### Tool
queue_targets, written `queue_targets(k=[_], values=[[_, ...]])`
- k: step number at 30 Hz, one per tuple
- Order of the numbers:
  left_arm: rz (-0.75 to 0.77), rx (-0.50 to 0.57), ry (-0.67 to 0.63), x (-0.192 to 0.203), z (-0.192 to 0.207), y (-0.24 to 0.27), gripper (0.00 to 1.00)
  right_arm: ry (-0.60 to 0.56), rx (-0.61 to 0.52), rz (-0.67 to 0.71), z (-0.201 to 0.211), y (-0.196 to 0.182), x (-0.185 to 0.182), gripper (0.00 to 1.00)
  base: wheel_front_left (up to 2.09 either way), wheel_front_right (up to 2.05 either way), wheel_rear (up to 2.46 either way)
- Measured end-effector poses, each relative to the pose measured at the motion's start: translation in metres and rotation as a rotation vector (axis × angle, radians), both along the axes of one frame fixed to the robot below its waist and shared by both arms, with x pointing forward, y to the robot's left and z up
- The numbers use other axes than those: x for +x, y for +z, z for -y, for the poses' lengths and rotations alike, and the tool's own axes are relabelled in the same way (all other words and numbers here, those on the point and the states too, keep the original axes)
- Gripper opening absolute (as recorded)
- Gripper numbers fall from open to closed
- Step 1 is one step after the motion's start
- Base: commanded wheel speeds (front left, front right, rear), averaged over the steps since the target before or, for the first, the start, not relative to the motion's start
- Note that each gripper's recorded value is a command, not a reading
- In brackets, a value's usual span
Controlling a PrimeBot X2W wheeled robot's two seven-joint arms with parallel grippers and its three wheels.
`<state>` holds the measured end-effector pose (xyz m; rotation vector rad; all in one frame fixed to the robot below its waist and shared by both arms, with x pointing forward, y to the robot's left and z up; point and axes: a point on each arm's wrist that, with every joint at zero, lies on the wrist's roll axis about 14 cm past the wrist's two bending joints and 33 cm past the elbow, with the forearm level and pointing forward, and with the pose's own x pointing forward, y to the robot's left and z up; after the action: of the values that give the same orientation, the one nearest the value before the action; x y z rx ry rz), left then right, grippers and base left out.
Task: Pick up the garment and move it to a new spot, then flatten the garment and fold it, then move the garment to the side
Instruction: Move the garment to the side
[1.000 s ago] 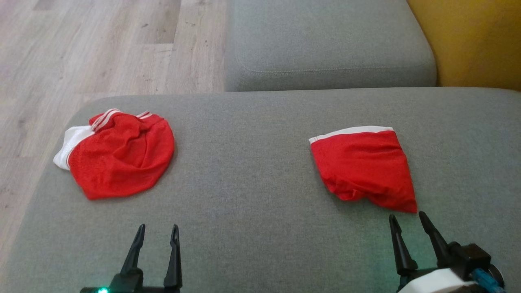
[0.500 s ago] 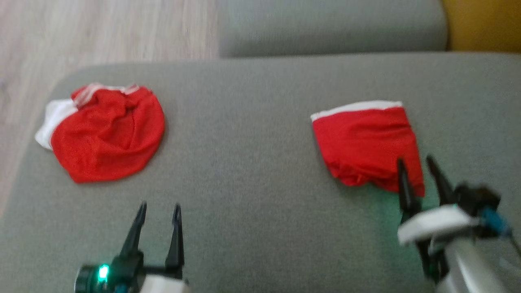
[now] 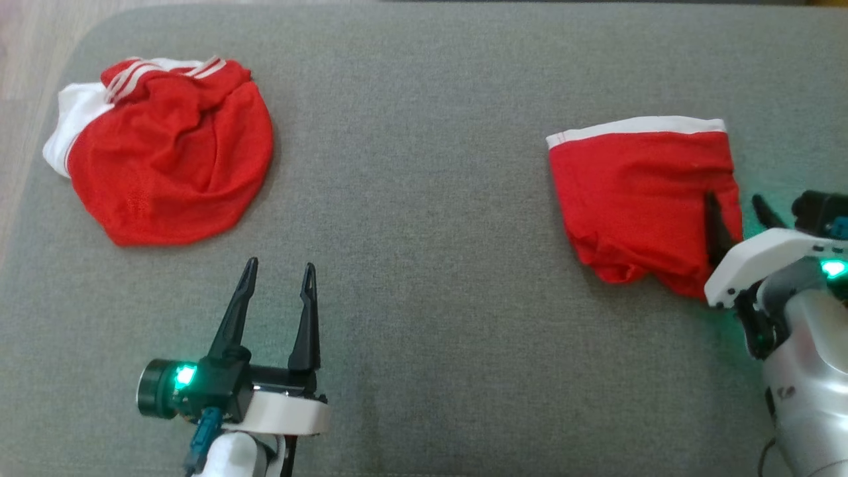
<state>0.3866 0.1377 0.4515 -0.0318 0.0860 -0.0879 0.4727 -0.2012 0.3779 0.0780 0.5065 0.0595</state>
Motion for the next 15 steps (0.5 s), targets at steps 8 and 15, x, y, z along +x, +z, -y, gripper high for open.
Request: queue_targets(k=[8, 15], values=[[-0.016, -0.008, -0.012, 0.007, 0.006, -0.007, 1.0, -0.018, 0.087, -0.058, -0.007, -0.011, -0.006, 0.0, 0.0, 0.0, 0.0], [0.003, -0.025, -0.047, 0.026, 0.019, -0.005, 1.0, -0.03, 0.004, -0.057, 0.033, -0.011, -0.006, 0.0, 0.0, 0.0, 0.0]])
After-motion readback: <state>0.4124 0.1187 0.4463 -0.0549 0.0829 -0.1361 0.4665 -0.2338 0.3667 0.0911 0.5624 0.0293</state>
